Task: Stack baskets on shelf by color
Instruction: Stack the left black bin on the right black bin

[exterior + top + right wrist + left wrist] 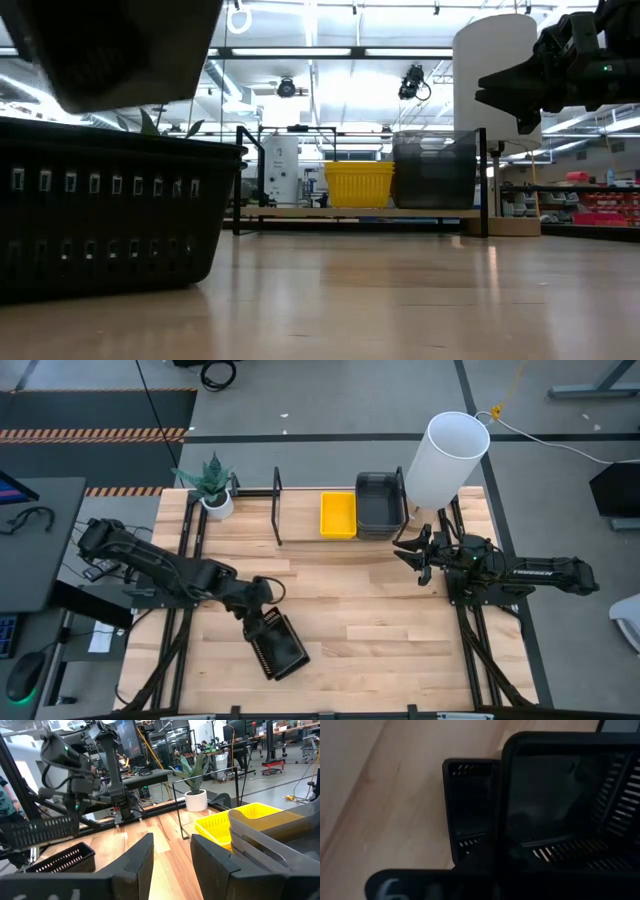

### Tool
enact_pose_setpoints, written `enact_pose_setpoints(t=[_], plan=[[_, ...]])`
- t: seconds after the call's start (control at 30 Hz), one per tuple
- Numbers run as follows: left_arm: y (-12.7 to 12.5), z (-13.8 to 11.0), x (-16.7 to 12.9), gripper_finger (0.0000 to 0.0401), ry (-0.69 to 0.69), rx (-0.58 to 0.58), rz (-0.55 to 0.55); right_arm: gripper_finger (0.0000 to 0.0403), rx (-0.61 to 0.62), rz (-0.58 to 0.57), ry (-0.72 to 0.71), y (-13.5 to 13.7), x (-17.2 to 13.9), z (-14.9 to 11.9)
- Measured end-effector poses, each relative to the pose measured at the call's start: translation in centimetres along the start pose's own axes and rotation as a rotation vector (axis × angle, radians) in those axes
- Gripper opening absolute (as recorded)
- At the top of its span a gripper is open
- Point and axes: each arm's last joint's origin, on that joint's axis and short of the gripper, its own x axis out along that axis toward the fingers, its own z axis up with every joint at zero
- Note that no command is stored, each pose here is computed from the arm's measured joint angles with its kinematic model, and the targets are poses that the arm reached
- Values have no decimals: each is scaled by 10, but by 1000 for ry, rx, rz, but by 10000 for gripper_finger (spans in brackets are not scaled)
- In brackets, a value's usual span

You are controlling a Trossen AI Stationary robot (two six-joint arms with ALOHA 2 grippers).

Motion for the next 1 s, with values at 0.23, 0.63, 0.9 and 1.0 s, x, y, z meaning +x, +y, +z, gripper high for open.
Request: enact_pose_setpoints(t=[0.23,0.63,0.9,1.0], plan=[[4,3,23,8,101,-23,21,135,0,-1,0,0,0,0],[8,5,45,9,153,-31,74,135,0,0,0,0,0,0],[10,4,54,9,178,-37,103,135,0,-1,0,0,0,0],[11,4,57,9,184,-35,119,135,0,0,0,0,0,0]])
